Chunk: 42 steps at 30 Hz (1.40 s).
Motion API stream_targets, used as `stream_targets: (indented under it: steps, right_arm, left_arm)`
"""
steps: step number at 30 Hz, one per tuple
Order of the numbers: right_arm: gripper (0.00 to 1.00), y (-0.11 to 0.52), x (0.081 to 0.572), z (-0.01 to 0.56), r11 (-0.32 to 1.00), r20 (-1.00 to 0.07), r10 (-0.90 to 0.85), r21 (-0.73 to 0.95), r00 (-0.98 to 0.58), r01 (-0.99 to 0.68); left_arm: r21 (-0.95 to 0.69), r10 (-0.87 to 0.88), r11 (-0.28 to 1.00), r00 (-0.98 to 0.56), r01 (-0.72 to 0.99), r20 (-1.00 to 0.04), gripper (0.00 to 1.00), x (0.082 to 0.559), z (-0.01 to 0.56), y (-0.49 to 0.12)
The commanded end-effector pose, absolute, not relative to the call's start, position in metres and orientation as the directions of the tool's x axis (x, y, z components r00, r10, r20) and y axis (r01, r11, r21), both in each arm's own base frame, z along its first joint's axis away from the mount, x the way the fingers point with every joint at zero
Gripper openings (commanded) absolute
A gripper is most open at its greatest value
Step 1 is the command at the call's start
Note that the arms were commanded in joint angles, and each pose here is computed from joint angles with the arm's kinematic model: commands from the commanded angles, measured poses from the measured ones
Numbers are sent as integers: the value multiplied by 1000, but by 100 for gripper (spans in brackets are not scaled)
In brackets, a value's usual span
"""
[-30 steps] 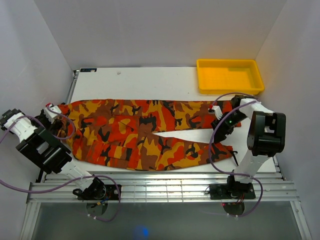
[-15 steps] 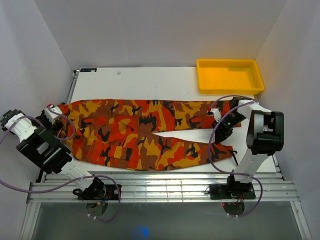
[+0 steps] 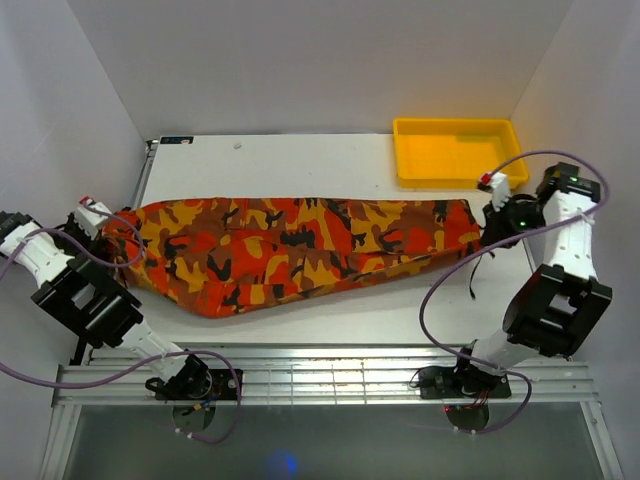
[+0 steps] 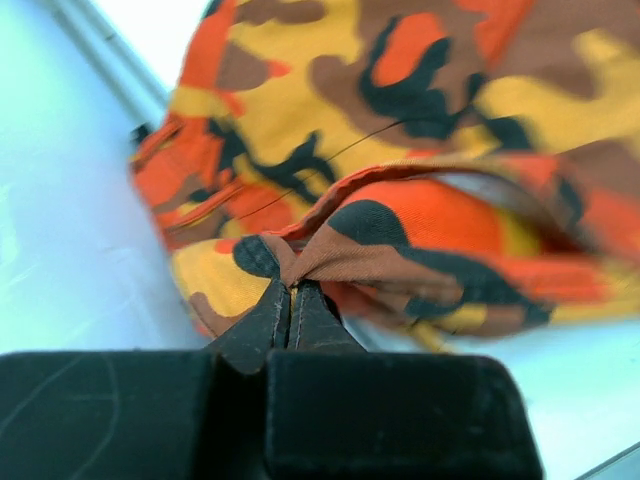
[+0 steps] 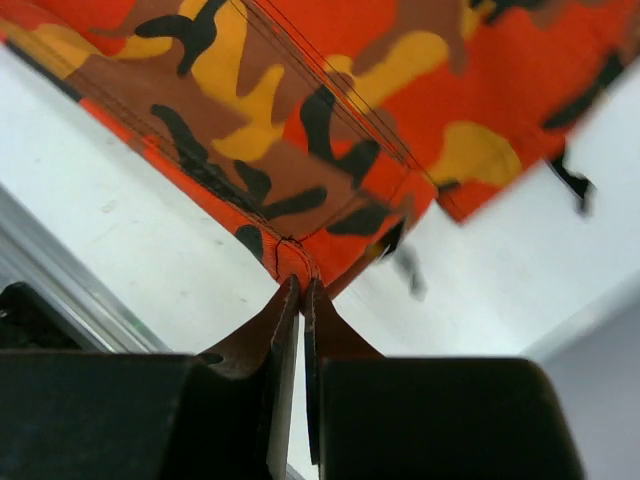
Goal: Fold and stack the trousers
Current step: Fold the trousers
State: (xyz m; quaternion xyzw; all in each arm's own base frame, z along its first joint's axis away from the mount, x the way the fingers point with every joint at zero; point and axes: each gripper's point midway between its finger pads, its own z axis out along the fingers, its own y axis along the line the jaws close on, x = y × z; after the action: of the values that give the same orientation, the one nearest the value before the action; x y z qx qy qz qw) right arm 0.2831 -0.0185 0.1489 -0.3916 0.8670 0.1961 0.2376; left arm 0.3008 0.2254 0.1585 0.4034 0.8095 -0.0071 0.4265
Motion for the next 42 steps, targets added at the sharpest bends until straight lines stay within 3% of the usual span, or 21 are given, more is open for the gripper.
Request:
stream_targets:
  steps: [1,8,16,25,33,42]
  right_arm:
    - [8,-51,277,191,634,-636,-591,16,-497,-773]
    - [8,-85,296,231,713,-740,-504,-66,-445,-698]
    - [8,-129,352,284,816,-823,-394,-108,-409,-568]
    - [8,-153,390,261,847,-808,-365,-82,-463,-525]
    - [8,-142,356,281,811,-820,-435,-178,-372,-557]
    - [8,-111,296,348,783,-858,-467,-289,-215,-551]
  left_arm:
    - [390,641,719,-331,576,-693,0,307,195,253]
    - [401,590,766,-302,502,-749,0,331,236,270]
    - [388,557,796,-313,464,-769,0,347,252,288]
    - [388,566,788,-317,477,-761,0,373,249,275]
    - [358,493,841,-301,405,-816,0,349,253,287]
    - [388,443,874,-151,291,-884,0,304,288,297]
